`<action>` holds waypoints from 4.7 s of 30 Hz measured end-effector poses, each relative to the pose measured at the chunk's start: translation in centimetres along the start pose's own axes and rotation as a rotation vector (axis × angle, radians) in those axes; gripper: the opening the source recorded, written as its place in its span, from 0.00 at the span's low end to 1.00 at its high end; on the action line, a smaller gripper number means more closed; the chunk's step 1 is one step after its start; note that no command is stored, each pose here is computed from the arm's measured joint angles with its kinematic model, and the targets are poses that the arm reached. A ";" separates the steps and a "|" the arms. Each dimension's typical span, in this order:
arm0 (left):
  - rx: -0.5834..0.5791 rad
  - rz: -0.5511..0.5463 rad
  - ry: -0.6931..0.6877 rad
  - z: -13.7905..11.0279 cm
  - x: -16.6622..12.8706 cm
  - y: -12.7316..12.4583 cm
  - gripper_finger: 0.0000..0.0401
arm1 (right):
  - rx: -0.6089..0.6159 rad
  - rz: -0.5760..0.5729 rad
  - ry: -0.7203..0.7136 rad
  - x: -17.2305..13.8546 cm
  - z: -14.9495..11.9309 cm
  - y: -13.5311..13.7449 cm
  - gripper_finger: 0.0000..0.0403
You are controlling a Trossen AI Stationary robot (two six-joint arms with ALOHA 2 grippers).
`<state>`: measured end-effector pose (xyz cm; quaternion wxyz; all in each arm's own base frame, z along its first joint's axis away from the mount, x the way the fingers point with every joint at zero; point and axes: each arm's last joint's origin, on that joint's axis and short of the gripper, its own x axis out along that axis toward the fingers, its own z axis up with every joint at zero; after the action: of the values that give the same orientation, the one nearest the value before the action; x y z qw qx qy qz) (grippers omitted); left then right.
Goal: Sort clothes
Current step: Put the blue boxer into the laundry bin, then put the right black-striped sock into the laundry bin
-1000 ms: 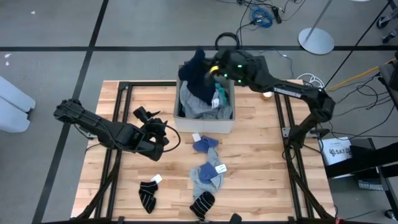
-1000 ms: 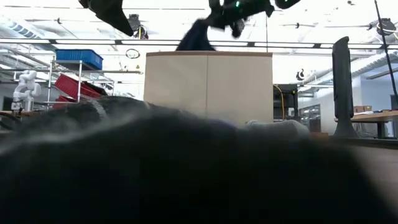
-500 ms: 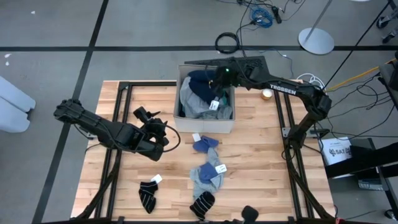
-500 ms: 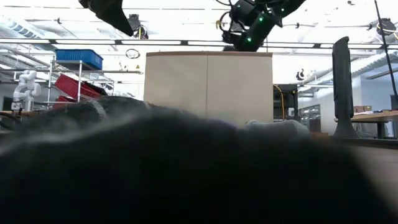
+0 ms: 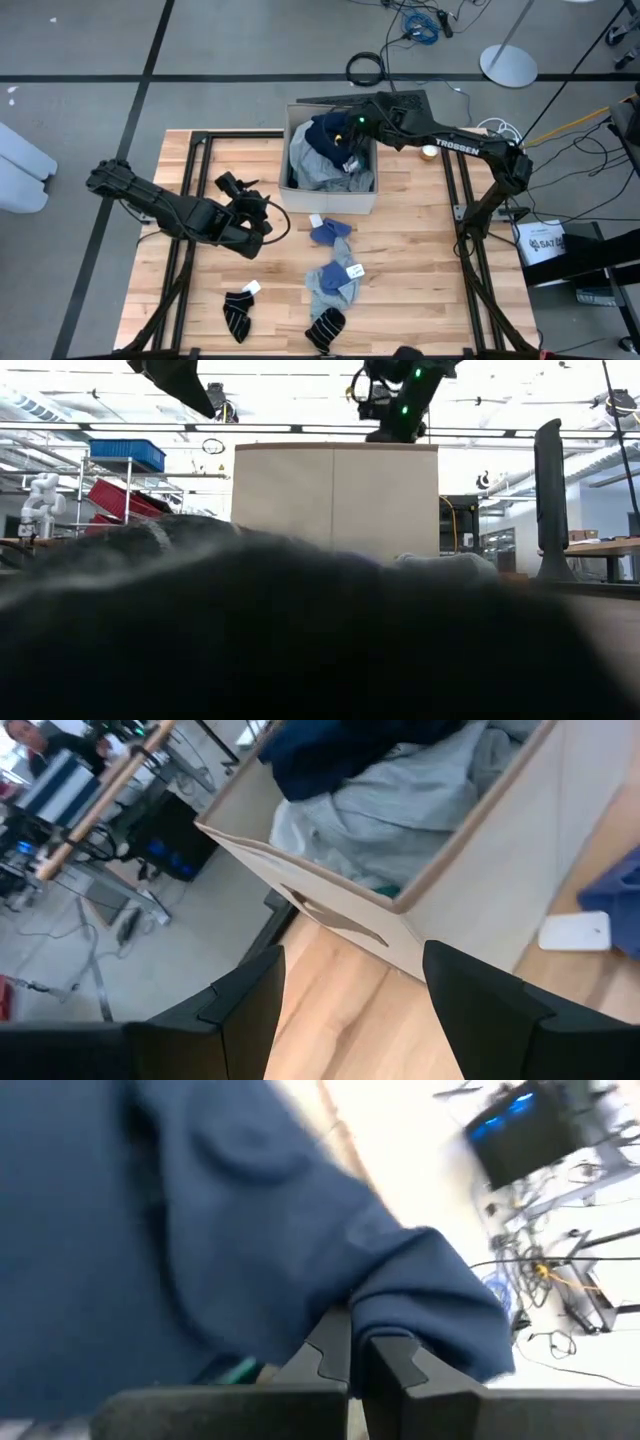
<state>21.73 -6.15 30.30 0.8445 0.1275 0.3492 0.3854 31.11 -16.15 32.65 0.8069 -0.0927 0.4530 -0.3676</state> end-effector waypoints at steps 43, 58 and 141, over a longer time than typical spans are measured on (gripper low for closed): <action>0.002 -0.029 0.017 0.0 0.0 -0.1 0.62 | 0.129 0.531 0.195 13.0 -1.8 8.8 0.43; 0.002 -0.028 0.016 0.0 0.0 -0.1 0.62 | 0.056 0.577 0.141 6.1 2.0 6.1 0.43; 0.171 -1.484 0.099 1.0 4.3 -21.5 0.62 | -0.333 1.238 0.040 -15.5 -8.2 19.8 0.43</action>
<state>36.43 -17.33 18.48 0.8533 -0.0938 0.4099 -0.3085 29.70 9.92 28.68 0.8361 0.0689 0.4885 0.2400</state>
